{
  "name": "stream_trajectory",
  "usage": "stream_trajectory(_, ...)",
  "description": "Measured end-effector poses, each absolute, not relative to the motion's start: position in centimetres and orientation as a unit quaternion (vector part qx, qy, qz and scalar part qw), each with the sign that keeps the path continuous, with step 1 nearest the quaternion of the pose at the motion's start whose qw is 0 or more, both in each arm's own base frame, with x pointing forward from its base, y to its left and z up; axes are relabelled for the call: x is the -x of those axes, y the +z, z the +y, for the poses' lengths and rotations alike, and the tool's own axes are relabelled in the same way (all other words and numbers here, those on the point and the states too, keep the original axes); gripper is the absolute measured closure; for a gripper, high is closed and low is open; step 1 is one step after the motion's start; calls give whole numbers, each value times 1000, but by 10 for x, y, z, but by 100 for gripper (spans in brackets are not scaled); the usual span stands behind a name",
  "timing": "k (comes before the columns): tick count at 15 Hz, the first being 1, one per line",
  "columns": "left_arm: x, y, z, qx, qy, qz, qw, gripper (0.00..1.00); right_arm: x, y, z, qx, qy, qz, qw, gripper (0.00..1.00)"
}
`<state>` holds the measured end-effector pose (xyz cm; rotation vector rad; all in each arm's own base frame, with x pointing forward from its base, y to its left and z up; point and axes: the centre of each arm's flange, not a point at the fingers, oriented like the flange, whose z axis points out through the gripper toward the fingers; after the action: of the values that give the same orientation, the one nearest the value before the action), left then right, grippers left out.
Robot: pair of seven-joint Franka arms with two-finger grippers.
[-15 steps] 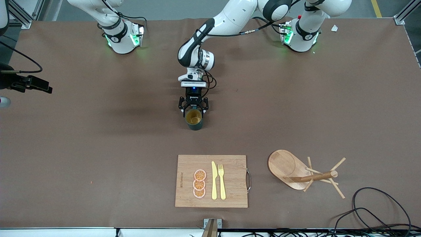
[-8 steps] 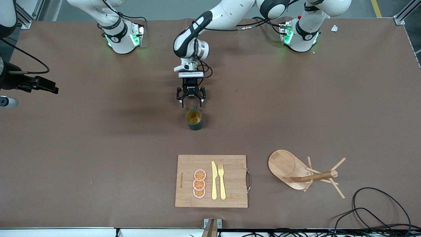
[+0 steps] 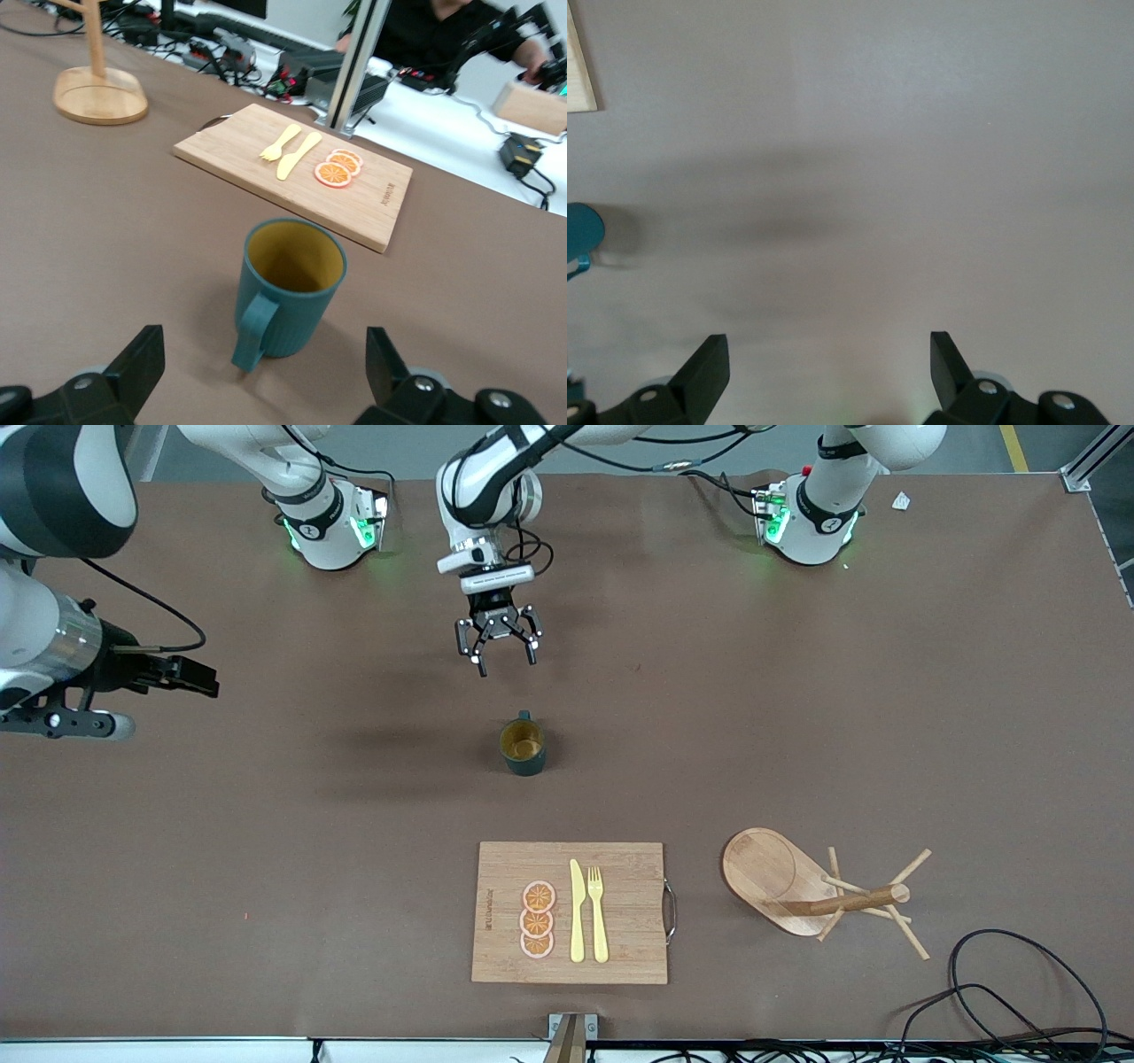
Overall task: Transfer cup from left to right arm and place
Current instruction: 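Raise the left gripper away while the right gripper reaches the mug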
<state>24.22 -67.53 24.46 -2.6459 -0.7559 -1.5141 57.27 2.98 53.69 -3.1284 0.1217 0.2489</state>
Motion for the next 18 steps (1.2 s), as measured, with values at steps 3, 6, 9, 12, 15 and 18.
stream_trajectory(3,-272,304,-663,847,-443,-295,5,0,-574,514,33,995,75,57,9,0)
stream_trajectory(6,-342,358,-625,853,-389,-346,30,0,-573,495,46,994,76,74,13,0)
stream_trajectory(9,-416,394,-572,875,-323,-355,66,0,-572,484,59,994,71,80,24,0)
stream_trajectory(12,-500,421,-492,902,-256,-331,106,0,-571,462,83,994,53,92,33,0)
stream_trajectory(15,-572,426,-404,920,-199,-311,130,0,-563,444,126,992,40,116,32,0)
stream_trajectory(18,-611,429,-341,942,-155,-261,142,0,-550,428,175,990,24,133,35,0)
